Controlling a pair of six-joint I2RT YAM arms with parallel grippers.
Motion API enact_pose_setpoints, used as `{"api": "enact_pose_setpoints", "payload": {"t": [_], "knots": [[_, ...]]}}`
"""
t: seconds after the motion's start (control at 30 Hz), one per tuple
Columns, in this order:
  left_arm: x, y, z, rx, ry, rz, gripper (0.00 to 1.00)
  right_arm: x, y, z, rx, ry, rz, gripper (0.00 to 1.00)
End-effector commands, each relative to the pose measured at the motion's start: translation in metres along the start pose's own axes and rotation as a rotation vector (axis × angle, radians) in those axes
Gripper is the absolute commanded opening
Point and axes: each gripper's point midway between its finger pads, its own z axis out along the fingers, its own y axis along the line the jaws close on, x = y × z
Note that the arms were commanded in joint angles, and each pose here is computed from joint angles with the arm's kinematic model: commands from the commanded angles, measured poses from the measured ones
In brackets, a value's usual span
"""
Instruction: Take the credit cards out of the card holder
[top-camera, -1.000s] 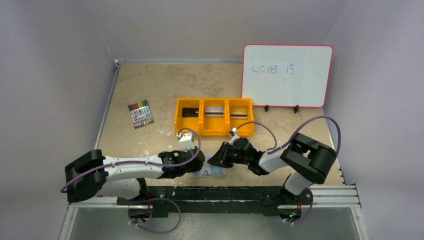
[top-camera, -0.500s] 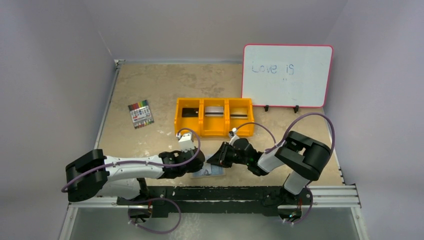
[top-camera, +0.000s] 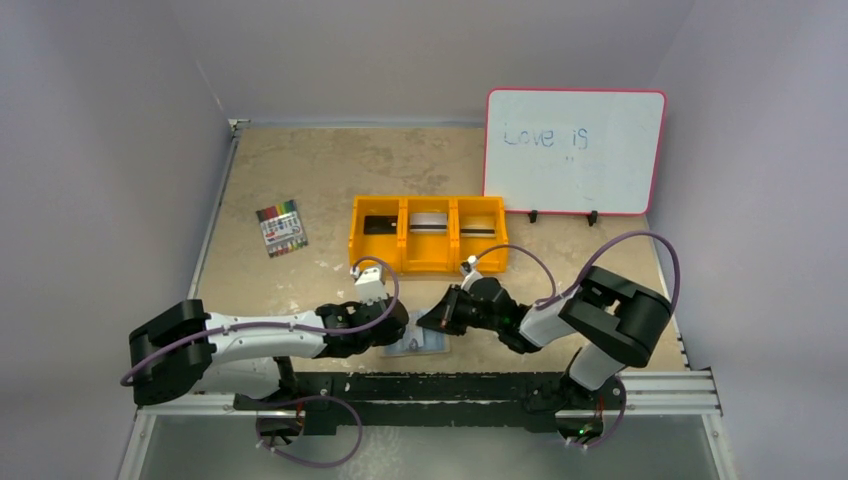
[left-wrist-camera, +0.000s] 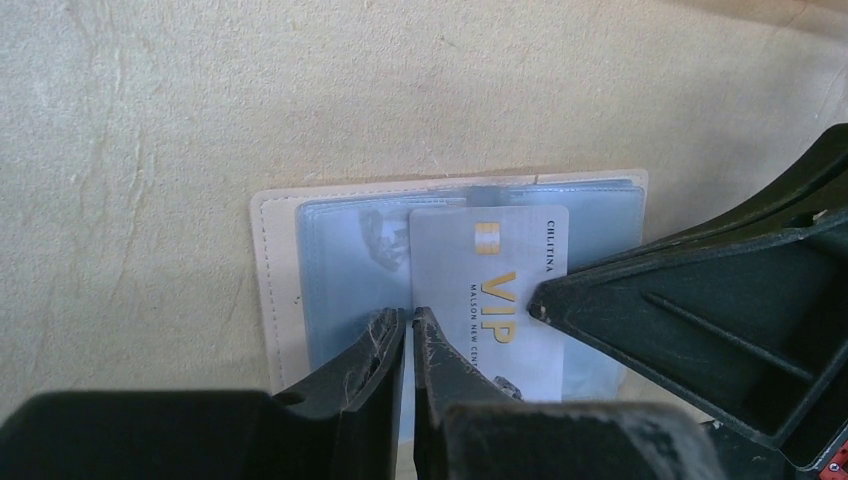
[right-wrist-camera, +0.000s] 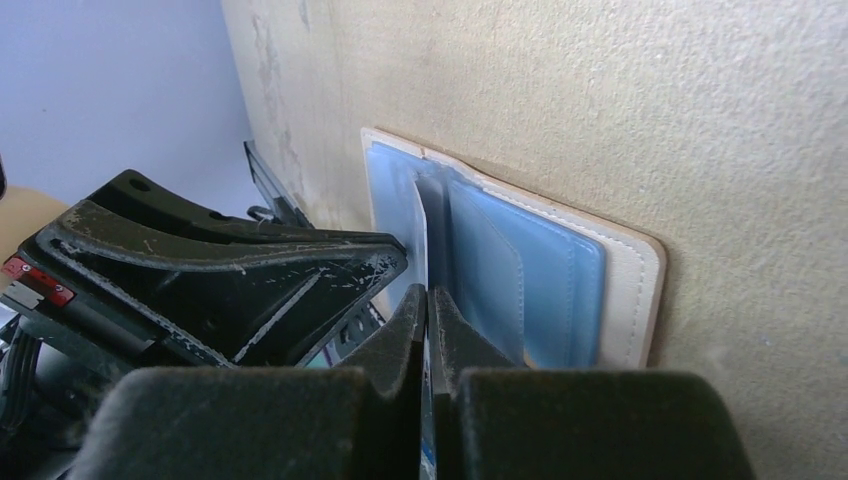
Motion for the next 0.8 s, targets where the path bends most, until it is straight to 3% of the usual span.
{"api": "enact_pose_setpoints", "payload": {"t": [0.0, 0.1, 0.23, 0.4, 0.77], "knots": [[0.001, 0.014, -0.002, -0.047, -0.005, 0.016, 0.08, -0.007, 0.0, -0.004, -0.003, -0.04, 0.008, 0.0], [0.0, 0.012, -0.002, -0.044, -0.005, 0.016, 0.08, -0.006, 0.002, -0.003, -0.012, -0.033, 0.003, 0.01], [0.002, 0.011, -0.001, -0.044, 0.001, 0.025, 0.07, -0.003, 0.009, 0.001, -0.039, -0.003, -0.032, 0.15], [0.001, 0.008, -0.001, -0.04, 0.003, 0.029, 0.07, -0.001, 0.013, 0.007, -0.047, 0.02, -0.054, 0.2], [-0.001, 0.008, -0.002, -0.041, -0.004, 0.026, 0.05, -0.014, 0.014, 0.007, 0.009, -0.036, -0.076, 0.35]]}}
